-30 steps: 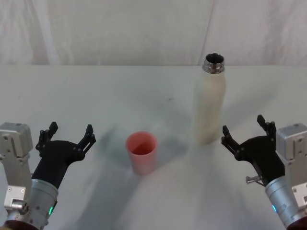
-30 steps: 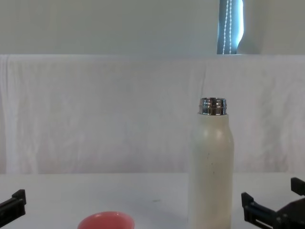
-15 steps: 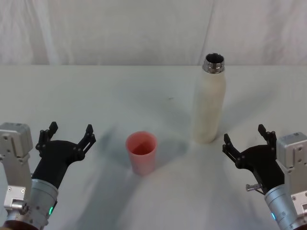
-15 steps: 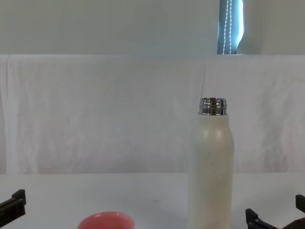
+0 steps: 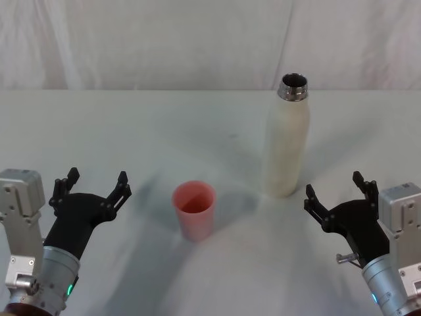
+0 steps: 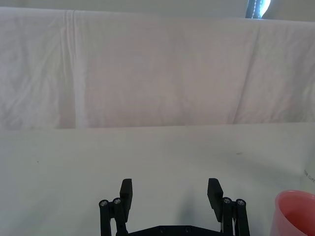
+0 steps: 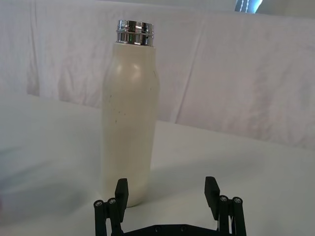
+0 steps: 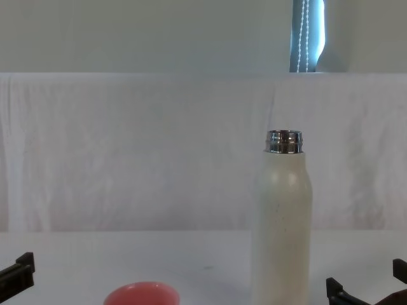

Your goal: Grasp the thermos with one hand and pour water into the cup lid.

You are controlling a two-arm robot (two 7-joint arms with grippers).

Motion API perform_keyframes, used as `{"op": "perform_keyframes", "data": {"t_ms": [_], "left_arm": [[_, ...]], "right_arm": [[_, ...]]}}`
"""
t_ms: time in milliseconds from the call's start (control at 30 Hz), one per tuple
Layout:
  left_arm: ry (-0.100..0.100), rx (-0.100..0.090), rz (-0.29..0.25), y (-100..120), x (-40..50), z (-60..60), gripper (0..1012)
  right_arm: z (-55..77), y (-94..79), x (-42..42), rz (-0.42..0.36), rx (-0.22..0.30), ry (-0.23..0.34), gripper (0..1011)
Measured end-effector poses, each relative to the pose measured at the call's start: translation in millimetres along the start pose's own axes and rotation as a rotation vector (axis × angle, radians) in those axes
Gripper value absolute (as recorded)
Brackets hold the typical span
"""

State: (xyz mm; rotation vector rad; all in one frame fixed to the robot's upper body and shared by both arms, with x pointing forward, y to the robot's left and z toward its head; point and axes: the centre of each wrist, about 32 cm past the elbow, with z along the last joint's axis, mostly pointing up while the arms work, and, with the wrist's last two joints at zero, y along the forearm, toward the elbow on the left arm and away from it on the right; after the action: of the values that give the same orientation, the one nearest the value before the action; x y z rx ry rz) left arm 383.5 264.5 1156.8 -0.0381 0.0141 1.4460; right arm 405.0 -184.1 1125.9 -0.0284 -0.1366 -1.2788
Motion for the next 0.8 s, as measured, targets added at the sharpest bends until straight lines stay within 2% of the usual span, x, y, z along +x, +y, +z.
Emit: {"op": "perform_keyframes", "data": {"t_ms": [800], "left_arm": [[0.000,0.000,0.000,0.0,0.0,0.0,1001]], "right_arm": [[0.6,0.4,0.2,-0.001,0.000,0.000,1000]]}}
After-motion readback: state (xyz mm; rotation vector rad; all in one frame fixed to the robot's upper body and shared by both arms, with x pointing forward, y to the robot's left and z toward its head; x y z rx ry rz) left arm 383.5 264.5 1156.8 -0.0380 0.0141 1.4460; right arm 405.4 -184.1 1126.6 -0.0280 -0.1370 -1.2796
